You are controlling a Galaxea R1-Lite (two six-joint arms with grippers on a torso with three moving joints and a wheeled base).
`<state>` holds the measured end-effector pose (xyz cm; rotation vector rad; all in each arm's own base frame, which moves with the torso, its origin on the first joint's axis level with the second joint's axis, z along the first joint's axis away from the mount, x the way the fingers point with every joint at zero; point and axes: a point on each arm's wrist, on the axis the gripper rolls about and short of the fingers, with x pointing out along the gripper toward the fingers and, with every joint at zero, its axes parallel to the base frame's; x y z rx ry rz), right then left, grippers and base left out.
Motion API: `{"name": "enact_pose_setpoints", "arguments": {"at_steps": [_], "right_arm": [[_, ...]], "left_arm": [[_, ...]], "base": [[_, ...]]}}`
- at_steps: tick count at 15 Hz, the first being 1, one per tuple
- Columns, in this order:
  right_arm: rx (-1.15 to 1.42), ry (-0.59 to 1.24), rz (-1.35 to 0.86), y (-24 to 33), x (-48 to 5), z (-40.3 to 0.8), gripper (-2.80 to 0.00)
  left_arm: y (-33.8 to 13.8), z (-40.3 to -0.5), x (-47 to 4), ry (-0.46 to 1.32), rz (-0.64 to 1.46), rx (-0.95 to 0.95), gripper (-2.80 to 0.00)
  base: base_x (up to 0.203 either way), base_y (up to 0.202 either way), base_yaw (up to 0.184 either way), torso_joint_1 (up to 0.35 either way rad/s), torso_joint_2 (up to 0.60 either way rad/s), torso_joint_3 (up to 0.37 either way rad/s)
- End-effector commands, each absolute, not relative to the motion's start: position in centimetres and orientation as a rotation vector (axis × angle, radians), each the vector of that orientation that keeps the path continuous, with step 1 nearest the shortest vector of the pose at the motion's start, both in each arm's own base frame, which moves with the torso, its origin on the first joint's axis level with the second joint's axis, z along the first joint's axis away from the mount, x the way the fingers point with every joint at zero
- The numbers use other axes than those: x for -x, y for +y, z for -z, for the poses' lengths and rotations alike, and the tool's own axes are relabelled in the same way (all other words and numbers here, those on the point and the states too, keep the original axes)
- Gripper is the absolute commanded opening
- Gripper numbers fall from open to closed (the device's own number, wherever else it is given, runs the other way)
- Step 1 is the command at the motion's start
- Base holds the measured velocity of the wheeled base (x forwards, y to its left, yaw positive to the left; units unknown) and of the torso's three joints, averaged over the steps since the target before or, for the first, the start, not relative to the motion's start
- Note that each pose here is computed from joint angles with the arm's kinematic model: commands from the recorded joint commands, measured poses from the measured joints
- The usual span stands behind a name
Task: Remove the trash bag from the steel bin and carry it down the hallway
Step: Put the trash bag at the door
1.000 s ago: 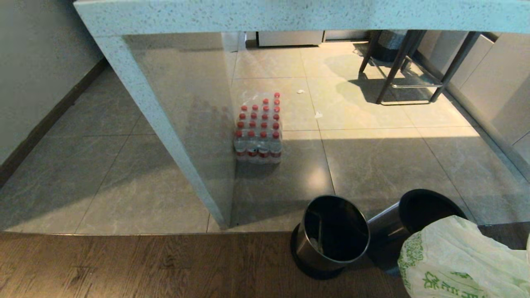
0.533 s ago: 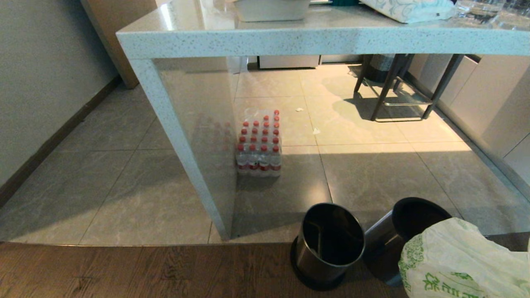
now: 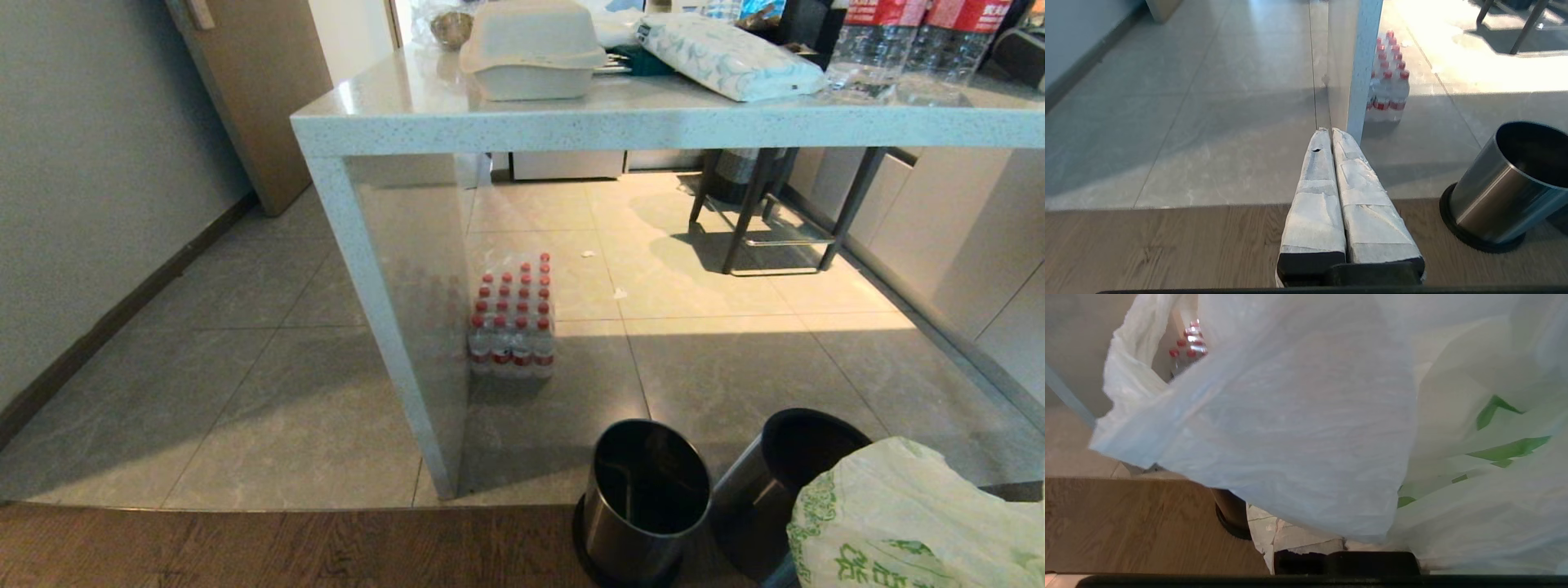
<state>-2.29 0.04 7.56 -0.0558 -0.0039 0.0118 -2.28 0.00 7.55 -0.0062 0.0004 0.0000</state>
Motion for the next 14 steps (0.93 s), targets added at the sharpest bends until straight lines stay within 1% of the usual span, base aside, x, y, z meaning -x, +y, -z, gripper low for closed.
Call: {"name": "enact_pose_setpoints", "arguments": {"at_steps": [1, 4, 10, 12, 14], "right_arm": [[0.057, -0.042, -0.012, 0.04, 2.58, -7.47, -2.80], [0.057, -0.042, -0.012, 0.04, 2.58, -7.47, -2.80], [0.057, -0.042, -0.013, 0.04, 2.58, -7.47, -2.80], [0.057, -0.042, -0.010, 0.04, 2.58, -7.47, -2.80], [0.057, -0.042, -0.011, 0.04, 2.58, -7.47, -2.80]], "left_arm": [[0.00, -7.55, 2.27, 0.002, 0.000, 0.006, -2.80], [0.00, -7.61, 2.28, -0.002, 0.000, -0.006, -2.80], [0.00, -7.54, 2.27, 0.003, 0.000, 0.003, -2.80], [0.00, -7.54, 2.27, 0.003, 0.000, 0.007, -2.80], [0.00, -7.54, 2.27, 0.003, 0.000, 0.008, -2.80]], "base": [[0.000, 0.000, 0.000, 0.002, 0.00, 0.203], [0.000, 0.000, 0.000, 0.002, 0.00, 0.081], [0.000, 0.000, 0.000, 0.000, 0.00, 0.004], [-0.001, 0.099, -0.007, 0.000, 0.00, 0.003], [0.000, 0.188, -0.001, 0.002, 0.00, 0.004]]}}
